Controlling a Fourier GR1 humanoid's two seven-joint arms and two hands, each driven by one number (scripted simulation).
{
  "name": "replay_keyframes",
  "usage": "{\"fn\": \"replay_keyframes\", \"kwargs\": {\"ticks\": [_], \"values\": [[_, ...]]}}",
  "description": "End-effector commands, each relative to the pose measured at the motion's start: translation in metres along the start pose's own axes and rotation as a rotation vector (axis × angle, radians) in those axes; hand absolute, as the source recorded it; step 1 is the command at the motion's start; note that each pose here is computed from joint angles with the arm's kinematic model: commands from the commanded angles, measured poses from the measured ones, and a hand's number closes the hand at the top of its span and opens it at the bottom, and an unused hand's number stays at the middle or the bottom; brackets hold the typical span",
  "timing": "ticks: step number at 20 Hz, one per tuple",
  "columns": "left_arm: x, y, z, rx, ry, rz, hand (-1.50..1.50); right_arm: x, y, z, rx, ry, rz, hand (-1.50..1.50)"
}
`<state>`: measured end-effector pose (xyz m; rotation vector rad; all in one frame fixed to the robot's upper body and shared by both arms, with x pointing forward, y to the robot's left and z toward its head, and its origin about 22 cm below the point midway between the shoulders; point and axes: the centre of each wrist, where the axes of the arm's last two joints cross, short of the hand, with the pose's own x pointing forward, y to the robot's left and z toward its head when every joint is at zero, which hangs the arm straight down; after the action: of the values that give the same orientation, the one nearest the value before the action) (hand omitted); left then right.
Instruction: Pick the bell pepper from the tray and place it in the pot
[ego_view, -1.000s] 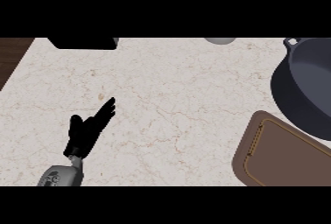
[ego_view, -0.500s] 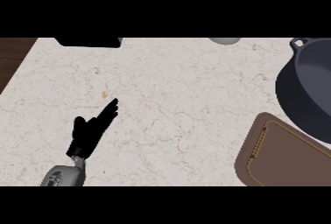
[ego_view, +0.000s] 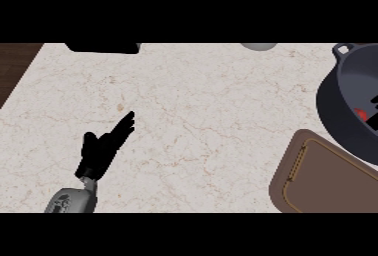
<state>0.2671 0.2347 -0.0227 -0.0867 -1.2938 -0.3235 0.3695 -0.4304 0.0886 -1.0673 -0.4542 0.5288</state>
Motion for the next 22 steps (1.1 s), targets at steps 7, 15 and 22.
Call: {"fn": "replay_keyframes", "kwargs": {"ticks": [7,15,22], "values": [[-0.003,-0.005,0.000,0.026,0.019,0.015,0.00,0.039,-0.012,0.010,-0.232,-0.268,-0.501,-1.50],[-0.003,0.005,0.004,0.027,0.009,0.026,0.00,-0.002,-0.048,-0.002,-0.541,-0.204,-0.953,-1.50],[0.003,0.012,-0.001,0.070,0.021,0.028,0.00,-0.057,-0.052,-0.007,-0.661,-0.238,-1.138,-1.50]]}}
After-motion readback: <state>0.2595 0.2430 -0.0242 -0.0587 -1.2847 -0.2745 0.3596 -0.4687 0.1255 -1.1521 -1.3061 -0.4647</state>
